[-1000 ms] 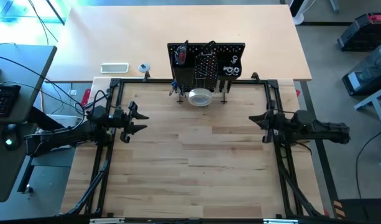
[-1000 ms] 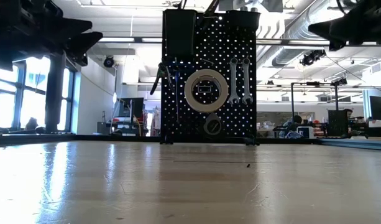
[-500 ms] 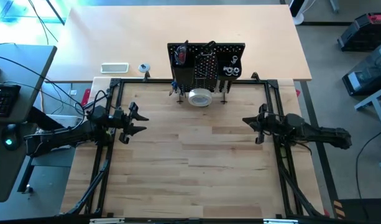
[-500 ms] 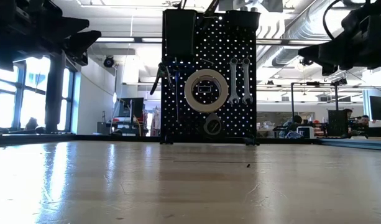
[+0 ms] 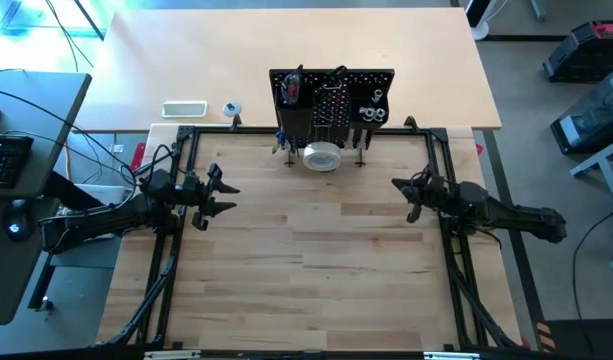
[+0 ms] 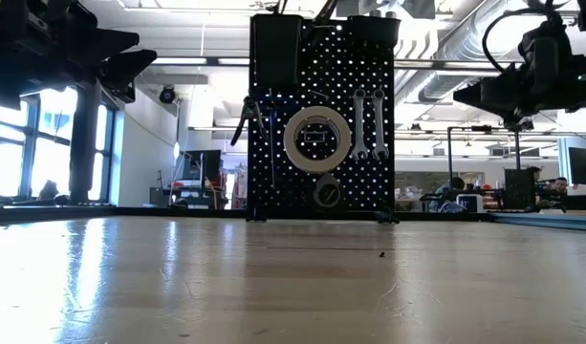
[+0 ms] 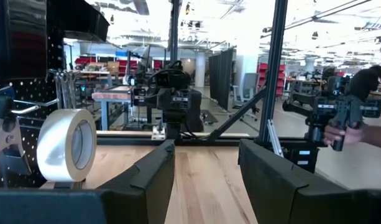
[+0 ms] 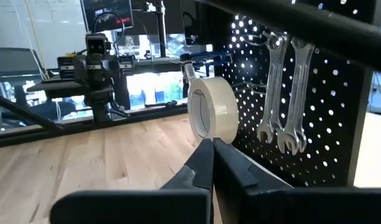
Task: Hang tools onto peg board
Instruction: Return to Home Position
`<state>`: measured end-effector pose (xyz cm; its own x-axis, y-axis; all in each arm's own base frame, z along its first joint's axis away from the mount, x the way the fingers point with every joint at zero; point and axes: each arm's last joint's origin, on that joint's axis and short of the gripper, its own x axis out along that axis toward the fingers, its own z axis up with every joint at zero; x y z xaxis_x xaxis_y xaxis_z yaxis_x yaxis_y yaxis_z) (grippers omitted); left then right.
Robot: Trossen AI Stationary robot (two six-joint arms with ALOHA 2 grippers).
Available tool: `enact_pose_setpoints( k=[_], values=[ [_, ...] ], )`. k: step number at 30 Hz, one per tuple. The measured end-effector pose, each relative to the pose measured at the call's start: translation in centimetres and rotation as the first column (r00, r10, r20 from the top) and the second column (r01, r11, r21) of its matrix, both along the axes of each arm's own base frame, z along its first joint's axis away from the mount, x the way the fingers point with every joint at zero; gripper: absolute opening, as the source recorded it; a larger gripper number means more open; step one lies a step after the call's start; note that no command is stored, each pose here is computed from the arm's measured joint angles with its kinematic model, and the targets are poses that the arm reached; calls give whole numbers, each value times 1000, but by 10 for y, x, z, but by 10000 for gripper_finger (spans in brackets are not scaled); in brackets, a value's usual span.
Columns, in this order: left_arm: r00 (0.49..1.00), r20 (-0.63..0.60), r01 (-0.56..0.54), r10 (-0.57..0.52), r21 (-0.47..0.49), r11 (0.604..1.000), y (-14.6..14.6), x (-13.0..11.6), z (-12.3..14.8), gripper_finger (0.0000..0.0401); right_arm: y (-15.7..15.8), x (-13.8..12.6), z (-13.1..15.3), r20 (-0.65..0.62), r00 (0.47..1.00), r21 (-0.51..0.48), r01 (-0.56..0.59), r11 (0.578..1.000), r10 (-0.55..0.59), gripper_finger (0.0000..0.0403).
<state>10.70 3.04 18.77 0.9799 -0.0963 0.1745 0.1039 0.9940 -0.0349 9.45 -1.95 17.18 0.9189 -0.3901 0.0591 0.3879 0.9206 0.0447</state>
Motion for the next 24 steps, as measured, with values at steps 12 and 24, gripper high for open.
enact_pose_setpoints(
  k=[12, 24],
  values=[
    [1000, -1, -1, 1, 0, 1000, 0, 0, 0, 168, 0, 0, 0, 10, 1000, 19, -4, 1000, 4, 0],
    [1000, 0, -1, 1, 1, 1000, 0, 0, 0, 168, 0, 0, 0, -2, 1000, -7, -3, 1000, 3, 0]
  ],
)
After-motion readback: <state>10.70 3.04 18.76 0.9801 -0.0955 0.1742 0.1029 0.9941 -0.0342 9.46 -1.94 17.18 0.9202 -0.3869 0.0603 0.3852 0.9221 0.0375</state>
